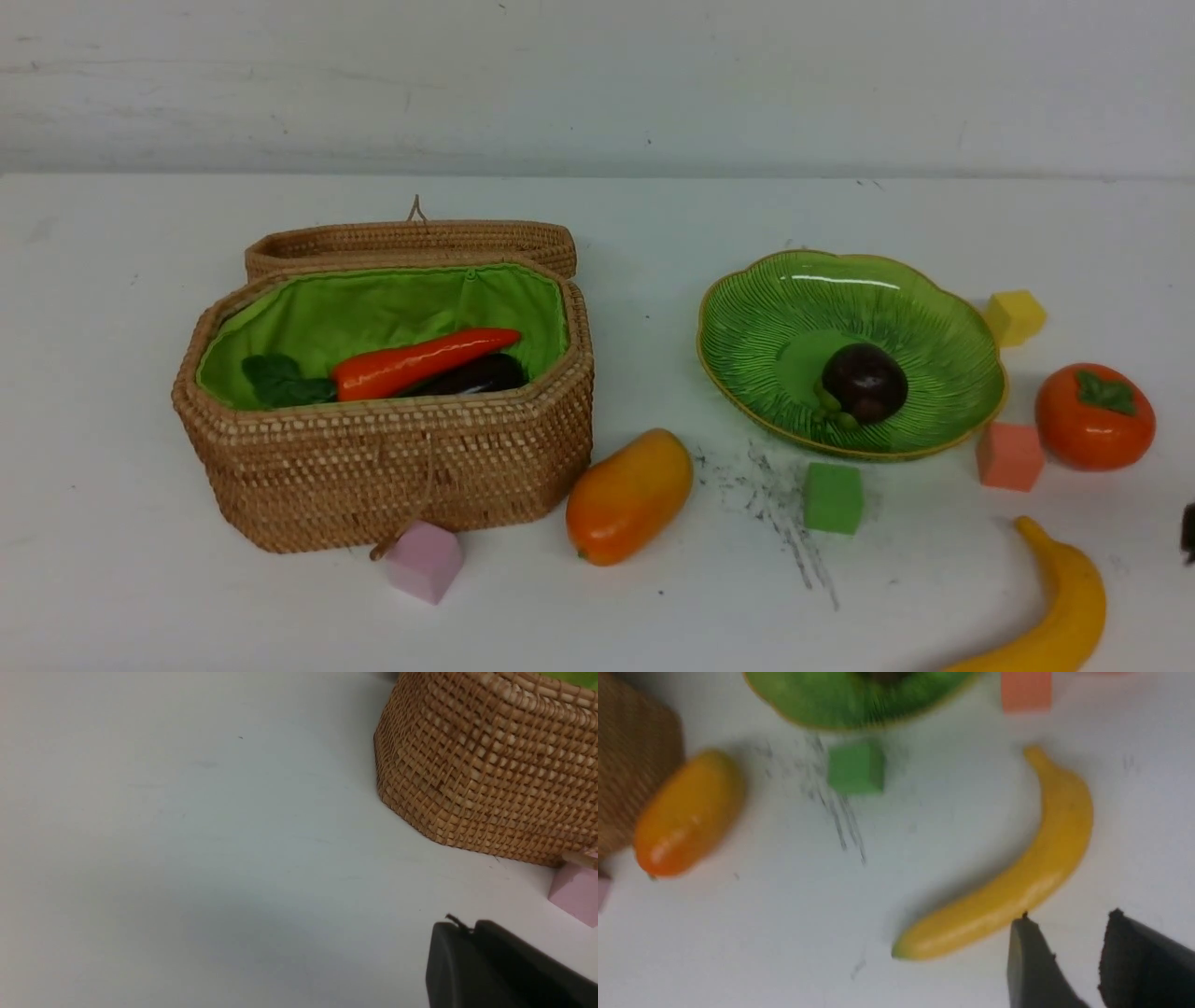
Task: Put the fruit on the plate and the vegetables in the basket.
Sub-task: Use the right arm to grab a banana and put it into the right plate
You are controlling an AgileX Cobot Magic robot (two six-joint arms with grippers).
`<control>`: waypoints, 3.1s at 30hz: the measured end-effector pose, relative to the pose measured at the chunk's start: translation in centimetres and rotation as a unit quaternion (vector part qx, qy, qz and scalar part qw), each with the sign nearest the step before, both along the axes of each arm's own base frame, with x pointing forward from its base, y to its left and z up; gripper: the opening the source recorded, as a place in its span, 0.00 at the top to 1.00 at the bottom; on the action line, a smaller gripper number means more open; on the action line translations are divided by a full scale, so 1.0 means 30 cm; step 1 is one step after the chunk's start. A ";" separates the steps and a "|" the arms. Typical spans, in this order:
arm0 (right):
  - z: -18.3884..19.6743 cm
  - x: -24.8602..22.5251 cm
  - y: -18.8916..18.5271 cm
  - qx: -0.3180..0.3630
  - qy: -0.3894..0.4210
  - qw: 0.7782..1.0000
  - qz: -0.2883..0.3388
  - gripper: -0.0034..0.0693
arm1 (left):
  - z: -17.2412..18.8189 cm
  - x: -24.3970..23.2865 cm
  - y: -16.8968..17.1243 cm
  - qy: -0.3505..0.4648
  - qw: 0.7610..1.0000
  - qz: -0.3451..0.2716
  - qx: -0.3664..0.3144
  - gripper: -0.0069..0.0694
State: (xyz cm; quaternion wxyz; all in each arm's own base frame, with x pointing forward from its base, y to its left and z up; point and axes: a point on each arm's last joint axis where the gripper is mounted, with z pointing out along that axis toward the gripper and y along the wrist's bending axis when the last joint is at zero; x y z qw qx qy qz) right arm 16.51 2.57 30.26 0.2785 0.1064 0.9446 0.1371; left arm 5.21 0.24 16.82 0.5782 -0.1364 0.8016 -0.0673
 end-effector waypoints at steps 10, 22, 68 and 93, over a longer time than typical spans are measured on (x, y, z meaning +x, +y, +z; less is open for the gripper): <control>-0.128 0.111 0.004 0.003 0.114 0.993 -0.031 0.59 | 0.000 0.000 0.000 0.000 1.000 0.000 0.000 0.84; -0.261 0.201 -0.026 0.036 0.205 0.974 -0.088 0.38 | 0.000 0.000 0.000 0.000 1.000 0.000 0.000 0.83; -0.454 0.251 -0.084 0.052 0.105 0.976 -0.184 0.28 | 0.000 0.000 0.000 0.000 1.000 0.000 0.000 0.78; -0.435 0.315 -0.054 0.073 0.122 0.983 -0.121 0.49 | 0.000 0.000 0.000 0.000 1.000 0.000 0.000 0.76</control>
